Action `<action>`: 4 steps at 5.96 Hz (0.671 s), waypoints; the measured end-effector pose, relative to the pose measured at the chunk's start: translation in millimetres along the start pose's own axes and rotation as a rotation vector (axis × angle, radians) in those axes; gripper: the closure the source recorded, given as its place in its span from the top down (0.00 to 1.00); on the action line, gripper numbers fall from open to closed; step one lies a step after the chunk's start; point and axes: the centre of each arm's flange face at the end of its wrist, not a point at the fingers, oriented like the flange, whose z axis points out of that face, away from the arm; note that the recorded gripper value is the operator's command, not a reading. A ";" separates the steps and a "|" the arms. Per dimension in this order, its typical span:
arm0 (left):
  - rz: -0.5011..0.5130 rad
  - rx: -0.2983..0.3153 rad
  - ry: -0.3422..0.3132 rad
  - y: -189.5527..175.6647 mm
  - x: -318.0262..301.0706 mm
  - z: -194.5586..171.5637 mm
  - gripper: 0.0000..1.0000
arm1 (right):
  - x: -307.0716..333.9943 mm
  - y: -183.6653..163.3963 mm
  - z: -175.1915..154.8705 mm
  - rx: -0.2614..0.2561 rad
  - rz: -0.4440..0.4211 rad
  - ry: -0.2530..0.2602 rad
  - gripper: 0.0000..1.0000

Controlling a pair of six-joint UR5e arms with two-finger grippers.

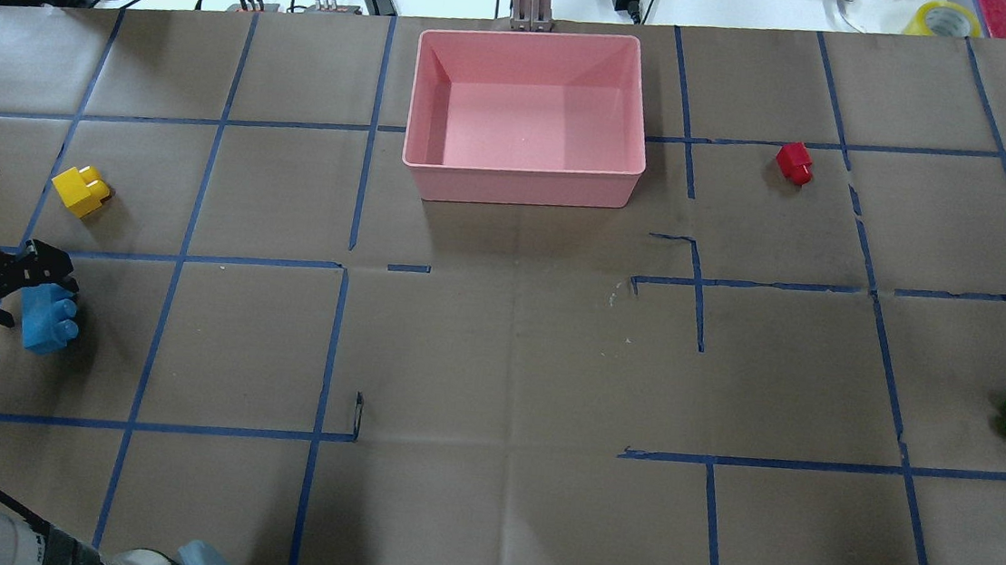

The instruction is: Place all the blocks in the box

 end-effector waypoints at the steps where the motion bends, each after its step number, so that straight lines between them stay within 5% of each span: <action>1: 0.001 -0.006 0.001 0.1 -0.2 2.7 0.67 | 2.8 2.6 9.4 -0.026 0.002 0.012 0.99; 2: 0.003 -0.011 0.003 -1.1 -0.6 6.2 0.47 | 6.0 5.2 17.1 -0.053 0.003 0.027 0.99; 4: 0.001 -0.019 0.004 -3.7 -1.3 7.6 0.24 | 9.4 11.6 23.0 -0.090 0.006 0.047 0.99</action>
